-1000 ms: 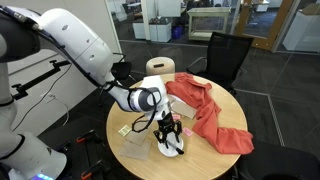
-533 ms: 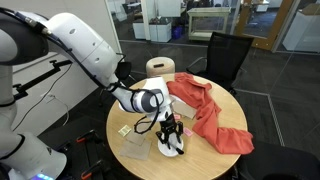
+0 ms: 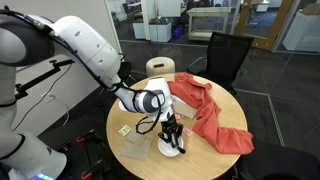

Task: Put the pen on the table

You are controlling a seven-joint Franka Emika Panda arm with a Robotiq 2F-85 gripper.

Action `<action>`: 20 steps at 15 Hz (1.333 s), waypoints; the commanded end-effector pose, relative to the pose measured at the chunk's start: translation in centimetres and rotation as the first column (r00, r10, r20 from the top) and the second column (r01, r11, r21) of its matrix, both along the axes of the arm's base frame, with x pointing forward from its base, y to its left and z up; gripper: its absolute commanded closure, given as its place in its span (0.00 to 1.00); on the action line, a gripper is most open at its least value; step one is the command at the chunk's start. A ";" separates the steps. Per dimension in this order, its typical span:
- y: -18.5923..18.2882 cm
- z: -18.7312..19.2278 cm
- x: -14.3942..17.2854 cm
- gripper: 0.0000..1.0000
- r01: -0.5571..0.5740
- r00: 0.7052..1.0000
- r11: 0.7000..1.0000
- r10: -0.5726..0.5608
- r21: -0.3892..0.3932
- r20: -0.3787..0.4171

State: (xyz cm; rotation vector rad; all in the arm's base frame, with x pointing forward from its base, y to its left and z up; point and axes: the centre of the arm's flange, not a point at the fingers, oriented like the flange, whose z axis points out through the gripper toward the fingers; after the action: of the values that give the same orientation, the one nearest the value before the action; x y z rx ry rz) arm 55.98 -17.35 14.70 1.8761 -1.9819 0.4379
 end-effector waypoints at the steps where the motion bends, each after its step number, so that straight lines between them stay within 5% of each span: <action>1: -0.2 0.3 0.4 0.99 -0.016 1.000 1.000 0.016 -0.005 0.007; 12: 1.9 8.3 -1.6 0.95 -0.078 0.992 0.995 0.084 -0.068 0.092; 20: 8.4 14.8 -3.1 0.95 -0.255 0.953 0.966 0.257 -0.033 0.161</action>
State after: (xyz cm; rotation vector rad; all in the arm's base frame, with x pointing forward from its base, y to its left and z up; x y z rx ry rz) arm 54.91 -11.49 27.39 2.0620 -1.8640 0.6898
